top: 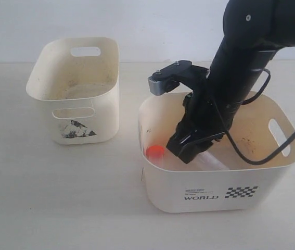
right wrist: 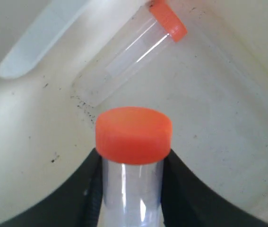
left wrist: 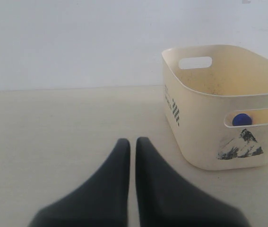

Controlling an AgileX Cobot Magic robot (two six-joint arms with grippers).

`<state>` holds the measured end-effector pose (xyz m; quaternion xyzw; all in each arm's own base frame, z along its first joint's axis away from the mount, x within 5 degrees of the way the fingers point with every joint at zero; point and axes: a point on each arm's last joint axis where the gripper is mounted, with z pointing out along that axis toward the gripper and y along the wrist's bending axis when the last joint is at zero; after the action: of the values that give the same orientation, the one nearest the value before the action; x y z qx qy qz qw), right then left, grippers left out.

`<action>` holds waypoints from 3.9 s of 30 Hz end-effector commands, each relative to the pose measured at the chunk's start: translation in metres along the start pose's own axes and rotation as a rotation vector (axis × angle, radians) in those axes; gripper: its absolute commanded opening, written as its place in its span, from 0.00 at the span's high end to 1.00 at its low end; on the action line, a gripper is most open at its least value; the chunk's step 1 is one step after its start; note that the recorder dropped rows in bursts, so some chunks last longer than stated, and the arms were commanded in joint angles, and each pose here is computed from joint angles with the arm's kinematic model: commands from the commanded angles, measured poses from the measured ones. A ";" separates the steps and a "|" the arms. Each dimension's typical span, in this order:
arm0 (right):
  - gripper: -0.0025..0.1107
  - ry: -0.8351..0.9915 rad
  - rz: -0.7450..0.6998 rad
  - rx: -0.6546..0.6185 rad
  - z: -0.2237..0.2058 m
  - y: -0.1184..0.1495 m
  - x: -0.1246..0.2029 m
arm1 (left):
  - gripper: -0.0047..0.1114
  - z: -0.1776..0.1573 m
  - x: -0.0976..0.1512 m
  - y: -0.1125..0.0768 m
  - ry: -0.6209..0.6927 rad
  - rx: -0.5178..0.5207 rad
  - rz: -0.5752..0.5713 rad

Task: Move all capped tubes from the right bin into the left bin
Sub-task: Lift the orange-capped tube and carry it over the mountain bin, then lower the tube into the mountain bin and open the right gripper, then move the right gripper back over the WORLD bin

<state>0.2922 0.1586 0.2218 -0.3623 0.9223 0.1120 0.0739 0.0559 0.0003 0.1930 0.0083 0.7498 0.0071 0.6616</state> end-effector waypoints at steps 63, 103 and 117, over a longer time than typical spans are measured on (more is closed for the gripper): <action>0.98 -0.832 -0.442 0.122 -0.025 0.043 -0.200 | 0.92 0.000 -0.001 0.000 -0.003 -0.001 -0.007; 0.98 -0.344 -0.407 0.031 -0.120 0.076 -0.115 | 0.92 0.000 -0.001 0.000 -0.003 -0.001 -0.007; 0.98 -0.146 -0.291 -0.098 -0.094 0.031 0.007 | 0.92 0.000 -0.001 0.000 -0.003 -0.001 -0.007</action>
<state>0.2648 0.1769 0.3154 -0.5058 0.8367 0.1637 0.1318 0.0559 0.0003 0.1930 0.0083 0.7498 0.0071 0.6616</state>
